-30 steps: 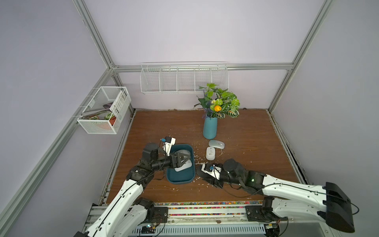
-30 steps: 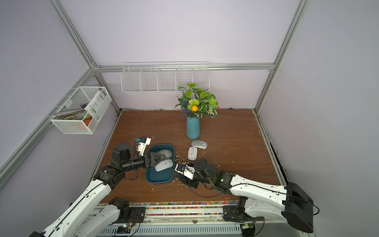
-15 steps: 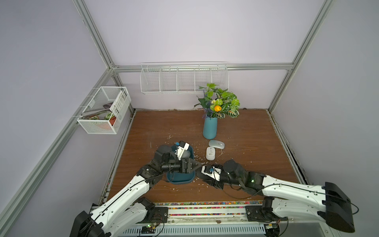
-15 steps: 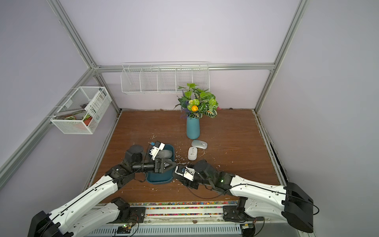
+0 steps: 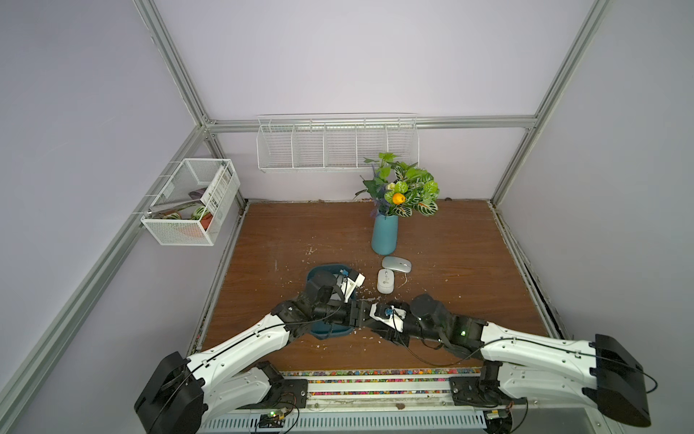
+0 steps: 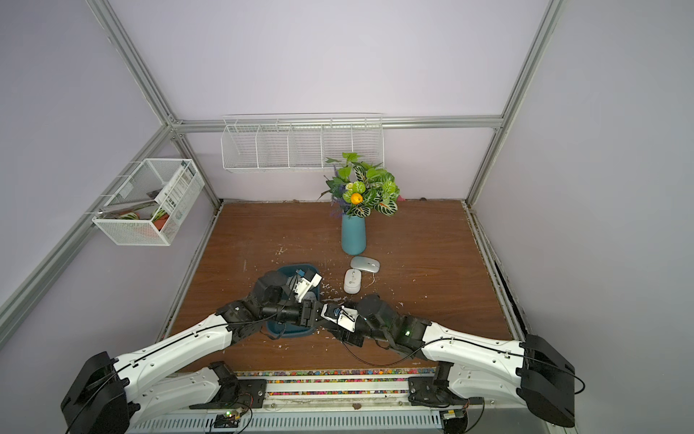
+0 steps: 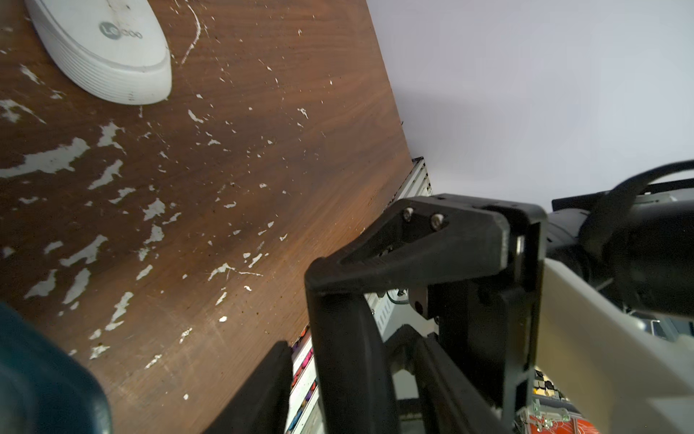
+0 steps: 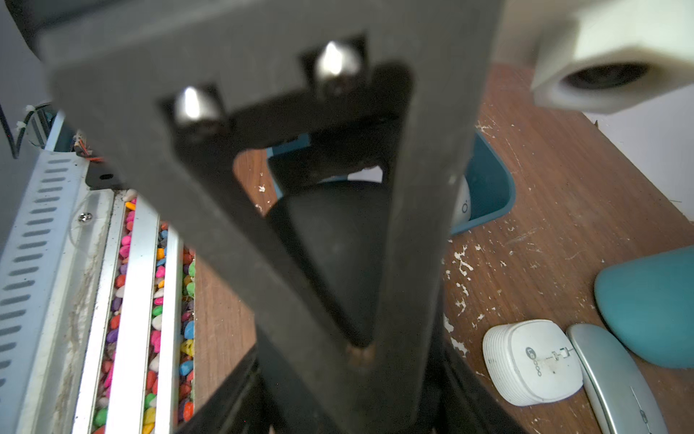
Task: Put the mouse in the storage box
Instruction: Pick up the mouse from the center of the board, then place the mouse in the storage box.
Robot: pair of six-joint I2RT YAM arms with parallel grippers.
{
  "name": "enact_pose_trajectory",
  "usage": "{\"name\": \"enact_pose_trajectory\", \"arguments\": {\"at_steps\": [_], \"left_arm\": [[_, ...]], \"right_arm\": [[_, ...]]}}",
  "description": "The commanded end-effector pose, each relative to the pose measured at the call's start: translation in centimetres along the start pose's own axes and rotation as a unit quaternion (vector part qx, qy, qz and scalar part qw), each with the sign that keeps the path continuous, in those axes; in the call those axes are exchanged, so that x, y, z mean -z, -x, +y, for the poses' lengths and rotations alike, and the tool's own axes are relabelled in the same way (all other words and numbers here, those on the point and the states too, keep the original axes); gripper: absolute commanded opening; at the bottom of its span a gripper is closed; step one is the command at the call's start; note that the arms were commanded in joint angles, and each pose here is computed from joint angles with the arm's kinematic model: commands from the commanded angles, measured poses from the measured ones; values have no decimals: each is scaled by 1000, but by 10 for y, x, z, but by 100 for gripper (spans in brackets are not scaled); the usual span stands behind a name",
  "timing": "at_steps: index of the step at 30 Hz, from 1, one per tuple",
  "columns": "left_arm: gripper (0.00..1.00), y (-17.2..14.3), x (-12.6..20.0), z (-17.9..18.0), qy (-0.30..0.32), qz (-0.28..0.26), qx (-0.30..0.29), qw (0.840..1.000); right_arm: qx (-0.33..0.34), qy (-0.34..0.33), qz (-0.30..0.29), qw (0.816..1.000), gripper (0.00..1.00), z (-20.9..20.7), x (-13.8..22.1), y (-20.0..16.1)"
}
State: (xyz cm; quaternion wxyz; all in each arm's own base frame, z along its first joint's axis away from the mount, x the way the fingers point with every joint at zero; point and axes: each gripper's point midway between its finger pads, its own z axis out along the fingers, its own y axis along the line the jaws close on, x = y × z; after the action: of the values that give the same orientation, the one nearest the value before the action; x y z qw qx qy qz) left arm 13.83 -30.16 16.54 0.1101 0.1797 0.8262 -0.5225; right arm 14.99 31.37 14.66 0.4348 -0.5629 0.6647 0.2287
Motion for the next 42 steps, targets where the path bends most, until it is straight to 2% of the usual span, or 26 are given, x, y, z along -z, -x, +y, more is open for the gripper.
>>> {"name": "enact_pose_trajectory", "arguments": {"at_steps": [1,8,12,14,16,18,19,20,25,28,30,31,34,42], "left_arm": [[53,1,-4,-2,0,-4,-11,1000],[35,3,-3,-1,5,-14,-7,1000],[16,5,-3,-3,2,-16,-8,1000],[6,6,-4,-4,0,-17,-9,1000],[0,8,-2,-4,3,-21,-10,1000],[0,9,1,-4,10,-29,-14,999],[0,12,4,-3,19,-39,-17,999],[0,15,8,-1,32,-51,-19,998],[0,37,51,12,114,-126,3,985],[0,51,94,35,188,-183,38,964],[0,52,118,50,241,-218,63,944],[0,51,127,57,262,-231,73,934],[0,42,133,73,292,-236,101,922],[0,20,108,93,271,-196,140,932]], "right_arm": [[2,-11,-24,1000,52,-3,3,10],[2,-10,-22,1000,52,-3,2,9],[2,-10,-20,1000,53,-3,2,9],[2,-10,-20,1000,59,-3,2,9],[1,-14,-21,1000,74,-4,2,10],[-3,-24,-19,1000,86,-8,2,8],[-5,-29,-16,999,96,-9,1,8],[-7,-33,-14,999,99,-11,0,8],[-10,-37,-12,999,99,-13,-1,8],[-13,-44,-17,999,99,-15,1,7],[-15,-47,-20,999,99,-15,2,7],[-14,-46,-19,999,99,-15,2,6],[-15,-48,-19,999,99,-16,2,7],[-16,-51,-19,998,99,-16,2,6]]}}
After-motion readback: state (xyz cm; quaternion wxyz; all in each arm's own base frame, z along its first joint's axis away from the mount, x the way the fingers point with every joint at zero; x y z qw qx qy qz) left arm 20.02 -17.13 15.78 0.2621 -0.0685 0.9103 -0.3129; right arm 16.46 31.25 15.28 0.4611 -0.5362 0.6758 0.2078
